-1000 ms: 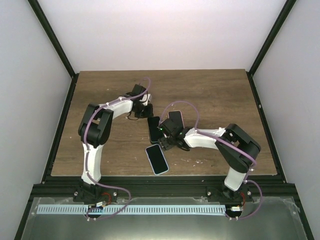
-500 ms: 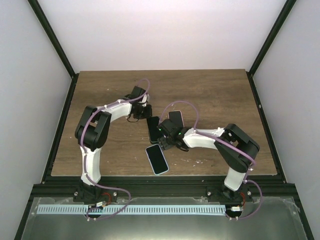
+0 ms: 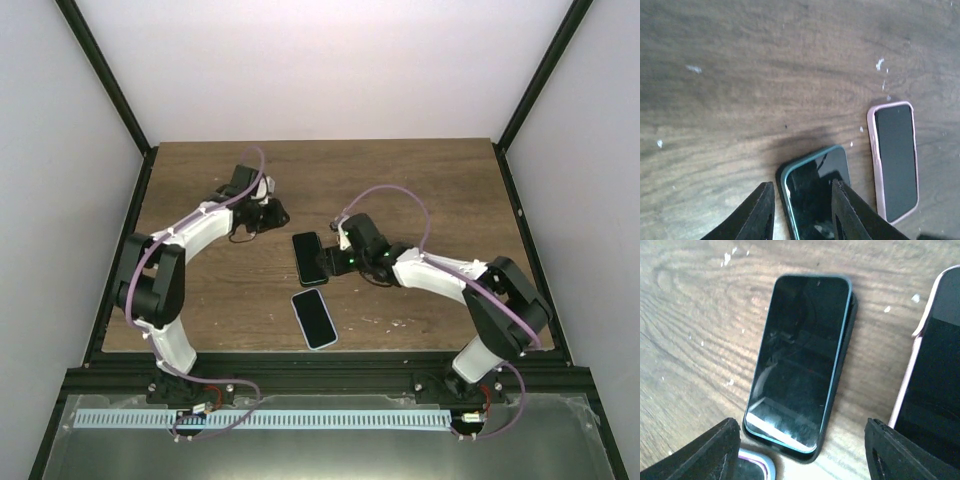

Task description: Put the phone into the phone case

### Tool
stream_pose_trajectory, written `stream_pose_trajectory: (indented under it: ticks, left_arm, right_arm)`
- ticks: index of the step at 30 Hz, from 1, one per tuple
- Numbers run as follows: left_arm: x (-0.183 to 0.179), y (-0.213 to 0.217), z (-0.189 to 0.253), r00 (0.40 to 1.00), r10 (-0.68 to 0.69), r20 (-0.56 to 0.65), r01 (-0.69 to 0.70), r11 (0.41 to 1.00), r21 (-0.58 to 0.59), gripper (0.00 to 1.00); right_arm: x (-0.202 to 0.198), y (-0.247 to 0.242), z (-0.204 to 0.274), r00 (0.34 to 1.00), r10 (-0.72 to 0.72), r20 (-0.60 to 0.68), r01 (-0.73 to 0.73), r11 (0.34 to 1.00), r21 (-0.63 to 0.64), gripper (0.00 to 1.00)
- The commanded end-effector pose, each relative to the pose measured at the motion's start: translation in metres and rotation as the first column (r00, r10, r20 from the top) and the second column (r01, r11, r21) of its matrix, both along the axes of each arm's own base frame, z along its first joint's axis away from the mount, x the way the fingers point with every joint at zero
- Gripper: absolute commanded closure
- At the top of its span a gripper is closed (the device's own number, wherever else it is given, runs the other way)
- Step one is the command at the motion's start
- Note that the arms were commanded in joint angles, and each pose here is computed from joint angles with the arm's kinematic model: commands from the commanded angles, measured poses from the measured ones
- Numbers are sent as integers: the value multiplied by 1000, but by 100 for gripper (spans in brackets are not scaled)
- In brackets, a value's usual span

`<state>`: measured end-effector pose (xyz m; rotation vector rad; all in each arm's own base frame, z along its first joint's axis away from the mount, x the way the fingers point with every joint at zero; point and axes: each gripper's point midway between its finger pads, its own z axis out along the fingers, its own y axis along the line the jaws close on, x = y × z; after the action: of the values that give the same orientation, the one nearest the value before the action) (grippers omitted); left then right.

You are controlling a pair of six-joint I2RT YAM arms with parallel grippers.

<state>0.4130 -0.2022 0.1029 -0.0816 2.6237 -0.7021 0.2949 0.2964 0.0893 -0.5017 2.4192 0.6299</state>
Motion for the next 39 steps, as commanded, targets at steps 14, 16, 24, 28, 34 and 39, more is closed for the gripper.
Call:
stream_pose_trajectory:
  ticks: [14, 16, 24, 28, 34, 39]
  left_arm:
    - [-55, -19, -43, 988, -78, -133, 45, 970, -238, 70]
    - [-60, -17, -49, 984, -80, -156, 38, 965, -259, 70]
    - [-78, -9, -64, 978, -87, -190, 36, 966, -256, 69]
    - [-86, -8, -72, 975, -96, -199, 40, 964, -265, 69]
    - [-91, -7, -79, 972, -100, -214, 42, 964, -261, 73]
    - [-95, -2, -80, 972, -97, -213, 46, 972, -231, 82]
  right_arm:
    - [37, 24, -40, 979, -23, -201, 58, 984, 168, 39]
    - [40, 26, -45, 976, -29, -216, 67, 984, 167, 39]
    - [36, 45, -50, 960, 21, -280, 56, 963, 264, 38]
    - [34, 55, -40, 954, 59, -295, 43, 944, 328, 38]
    - [34, 69, -17, 947, 118, -297, 21, 905, 426, 38]
    - [30, 77, 6, 939, 178, -296, 5, 849, 528, 38]
